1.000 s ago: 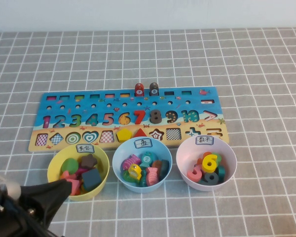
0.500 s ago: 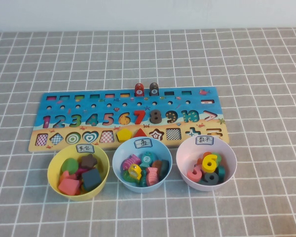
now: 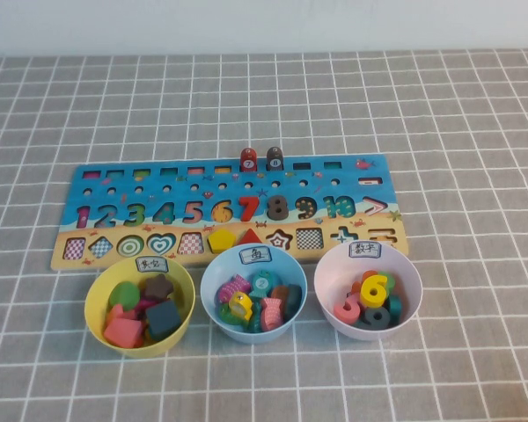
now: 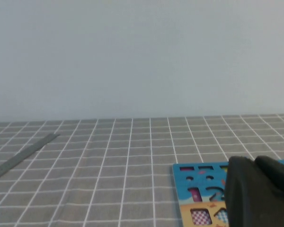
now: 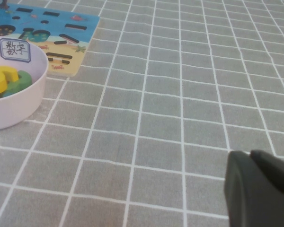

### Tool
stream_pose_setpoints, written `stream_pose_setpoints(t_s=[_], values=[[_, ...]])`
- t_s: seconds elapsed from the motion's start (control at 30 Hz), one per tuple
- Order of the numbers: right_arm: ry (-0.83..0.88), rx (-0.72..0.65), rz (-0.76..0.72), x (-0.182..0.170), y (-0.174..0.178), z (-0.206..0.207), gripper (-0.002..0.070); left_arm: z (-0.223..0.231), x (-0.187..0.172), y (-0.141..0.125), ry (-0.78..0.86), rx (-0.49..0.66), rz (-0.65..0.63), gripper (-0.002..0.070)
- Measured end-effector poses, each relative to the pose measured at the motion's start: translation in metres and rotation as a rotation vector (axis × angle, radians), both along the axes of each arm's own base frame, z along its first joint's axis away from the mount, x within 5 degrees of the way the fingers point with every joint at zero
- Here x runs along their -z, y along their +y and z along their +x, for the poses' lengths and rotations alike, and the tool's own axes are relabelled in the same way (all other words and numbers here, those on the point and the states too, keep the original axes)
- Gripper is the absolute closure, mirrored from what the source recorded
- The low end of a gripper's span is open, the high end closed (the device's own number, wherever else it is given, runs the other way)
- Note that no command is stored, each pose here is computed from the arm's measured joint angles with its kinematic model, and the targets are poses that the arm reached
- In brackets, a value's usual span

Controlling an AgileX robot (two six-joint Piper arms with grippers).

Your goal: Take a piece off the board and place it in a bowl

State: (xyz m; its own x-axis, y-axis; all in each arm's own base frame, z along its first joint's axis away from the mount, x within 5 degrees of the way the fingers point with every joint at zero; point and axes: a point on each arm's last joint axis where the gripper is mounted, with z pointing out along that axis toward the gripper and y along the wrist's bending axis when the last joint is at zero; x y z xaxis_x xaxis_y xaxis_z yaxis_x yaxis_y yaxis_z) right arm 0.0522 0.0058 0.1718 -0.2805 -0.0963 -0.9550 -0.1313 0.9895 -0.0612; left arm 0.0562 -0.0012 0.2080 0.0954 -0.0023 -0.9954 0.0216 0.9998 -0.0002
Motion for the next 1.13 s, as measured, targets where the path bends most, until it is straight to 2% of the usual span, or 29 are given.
stream_pose_setpoints(t_s=[0.2,0.5,1.13], values=[[0.000,0.000,0.000,0.000,0.000,0.000,0.0694,0.000,0.008,-0.001,0.085,0.005,0.018,0.0678],[0.000,0.000,0.000,0.000,0.000,0.000,0.0694,-0.003,0.036,0.000,0.382,0.012,0.084,0.0678],[0.000,0.000,0.000,0.000,0.000,0.000,0.0694,-0.003,0.036,0.000,0.389,0.010,0.094,0.0678]])
